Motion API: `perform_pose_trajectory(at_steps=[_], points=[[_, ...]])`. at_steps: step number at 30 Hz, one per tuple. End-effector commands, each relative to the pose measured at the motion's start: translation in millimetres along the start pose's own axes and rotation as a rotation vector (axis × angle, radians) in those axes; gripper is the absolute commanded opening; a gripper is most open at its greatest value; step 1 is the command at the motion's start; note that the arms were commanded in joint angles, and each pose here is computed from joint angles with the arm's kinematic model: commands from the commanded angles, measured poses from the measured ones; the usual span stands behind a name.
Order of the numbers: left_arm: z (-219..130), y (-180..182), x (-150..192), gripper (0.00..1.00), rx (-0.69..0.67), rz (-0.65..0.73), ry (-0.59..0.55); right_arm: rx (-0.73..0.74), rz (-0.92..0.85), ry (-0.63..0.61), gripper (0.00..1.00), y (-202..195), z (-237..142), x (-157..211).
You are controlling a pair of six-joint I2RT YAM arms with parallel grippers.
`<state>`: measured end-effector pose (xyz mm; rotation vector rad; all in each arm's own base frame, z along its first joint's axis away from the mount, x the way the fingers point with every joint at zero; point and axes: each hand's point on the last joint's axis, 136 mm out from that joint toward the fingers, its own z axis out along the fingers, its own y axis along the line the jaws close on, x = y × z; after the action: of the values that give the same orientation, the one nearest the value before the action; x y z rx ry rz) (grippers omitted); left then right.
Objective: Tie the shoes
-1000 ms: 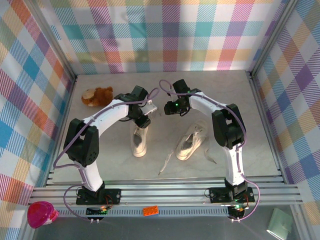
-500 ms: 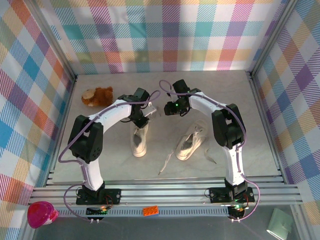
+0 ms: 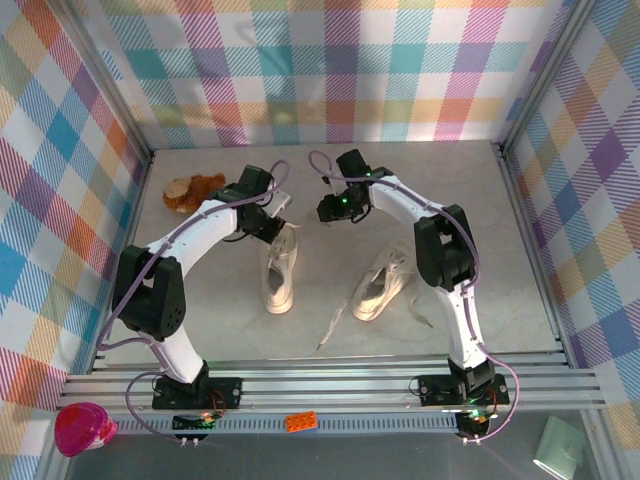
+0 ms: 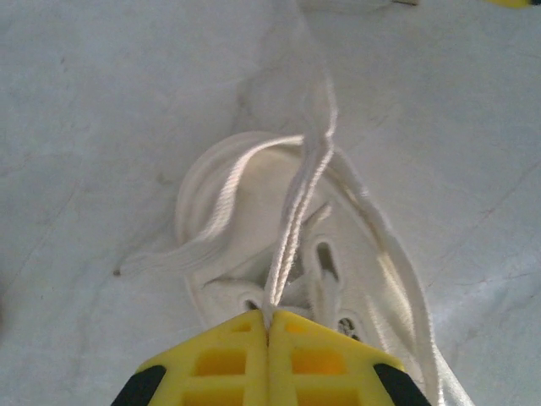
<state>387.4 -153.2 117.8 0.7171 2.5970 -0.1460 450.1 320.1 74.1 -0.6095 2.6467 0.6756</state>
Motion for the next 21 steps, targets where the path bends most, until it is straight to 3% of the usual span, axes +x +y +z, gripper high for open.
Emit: perform_pose_trajectory(at_steps=[1,6,16,21], points=[[7.7,9.8,7.0,0.03,0.005,-0.121,0.026,-0.031,-0.061,0.056,0.42,10.8,11.0,6.9],[16.8,31.0,21.4,0.04,-0.038,-0.228,0.077,0.023,-0.119,0.082,0.42,5.6,20.0,2.3],[20.1,31.9,19.9,0.24,-0.003,-0.267,0.075,0.149,-0.204,0.145,0.43,-15.7,39.4,2.4],[21.6,28.8,20.4,0.33,0.015,-0.269,0.078,0.174,-0.363,0.201,0.48,-17.7,50.9,11.7]])
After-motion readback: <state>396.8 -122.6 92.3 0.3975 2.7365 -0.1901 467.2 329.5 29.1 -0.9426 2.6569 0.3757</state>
